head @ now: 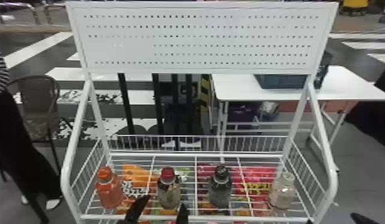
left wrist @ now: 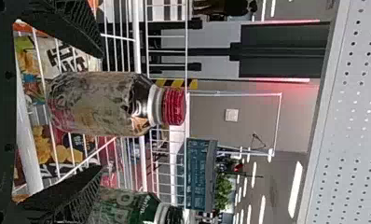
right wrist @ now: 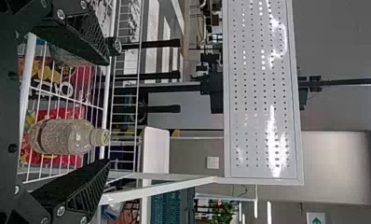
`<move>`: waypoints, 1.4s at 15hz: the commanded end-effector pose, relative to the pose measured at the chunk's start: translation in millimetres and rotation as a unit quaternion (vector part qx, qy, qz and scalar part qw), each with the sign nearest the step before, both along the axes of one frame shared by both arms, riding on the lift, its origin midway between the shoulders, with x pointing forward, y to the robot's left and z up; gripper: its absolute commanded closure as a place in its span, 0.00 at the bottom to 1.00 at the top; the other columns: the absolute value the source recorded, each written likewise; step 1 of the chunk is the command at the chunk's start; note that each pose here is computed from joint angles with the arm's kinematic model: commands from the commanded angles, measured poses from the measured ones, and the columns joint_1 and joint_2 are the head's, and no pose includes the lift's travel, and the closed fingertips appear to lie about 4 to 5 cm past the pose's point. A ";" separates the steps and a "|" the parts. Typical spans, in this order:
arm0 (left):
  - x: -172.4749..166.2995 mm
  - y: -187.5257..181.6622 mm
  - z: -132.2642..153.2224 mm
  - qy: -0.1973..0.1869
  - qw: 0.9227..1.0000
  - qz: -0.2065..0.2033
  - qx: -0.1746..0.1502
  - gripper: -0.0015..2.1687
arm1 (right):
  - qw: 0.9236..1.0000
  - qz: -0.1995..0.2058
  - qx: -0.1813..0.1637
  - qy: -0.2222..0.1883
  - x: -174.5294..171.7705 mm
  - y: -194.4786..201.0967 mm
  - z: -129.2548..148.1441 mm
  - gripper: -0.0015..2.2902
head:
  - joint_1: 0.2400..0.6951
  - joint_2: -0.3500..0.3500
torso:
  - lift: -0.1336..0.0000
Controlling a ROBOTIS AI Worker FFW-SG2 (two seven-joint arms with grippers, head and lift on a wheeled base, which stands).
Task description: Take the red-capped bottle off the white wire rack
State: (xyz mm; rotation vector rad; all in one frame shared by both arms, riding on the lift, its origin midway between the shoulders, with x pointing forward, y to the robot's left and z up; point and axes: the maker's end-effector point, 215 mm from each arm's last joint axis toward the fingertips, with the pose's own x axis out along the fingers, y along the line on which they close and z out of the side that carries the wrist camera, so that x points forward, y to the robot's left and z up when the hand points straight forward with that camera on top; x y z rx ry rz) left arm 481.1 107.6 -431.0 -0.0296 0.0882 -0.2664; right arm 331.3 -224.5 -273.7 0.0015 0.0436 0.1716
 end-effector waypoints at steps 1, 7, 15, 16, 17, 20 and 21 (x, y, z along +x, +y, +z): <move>10.1 4.5 -1.2 -0.001 1.000 0.002 0.006 0.00 | 1.000 0.000 -0.001 0.001 -0.5 -0.1 -0.7 0.07 | 0.57 0.50 | 1.00; 31.4 -2.1 2.9 0.004 1.000 -0.008 0.003 0.00 | 1.000 -0.001 -0.006 0.001 -0.2 -0.2 0.3 0.07 | 0.57 0.50 | 1.00; 61.4 4.5 -12.9 0.017 1.000 0.012 0.009 0.05 | 1.000 -0.003 -0.013 0.008 -0.4 -4.1 -5.6 0.07 | 0.57 0.50 | 1.00; 63.6 4.1 -11.8 0.017 1.000 0.012 0.009 0.05 | 1.000 -0.003 -0.015 0.009 -0.8 -4.1 -6.3 0.07 | 0.57 0.50 | 1.00; 65.7 3.6 -11.8 0.016 1.000 0.010 0.010 0.05 | 1.000 -0.003 -0.016 0.009 -1.1 -4.1 -6.1 0.07 | 0.57 0.50 | 1.00; 68.8 6.2 -11.2 0.015 1.000 0.014 0.010 0.07 | 1.000 -0.003 -0.016 0.009 -1.9 -4.6 -6.2 0.07 | 0.57 0.50 | 1.00; 69.2 6.0 -9.0 0.013 1.000 0.013 0.010 0.14 | 1.000 -0.003 -0.016 0.009 -1.6 -4.7 -6.6 0.07 | 0.57 0.50 | 1.00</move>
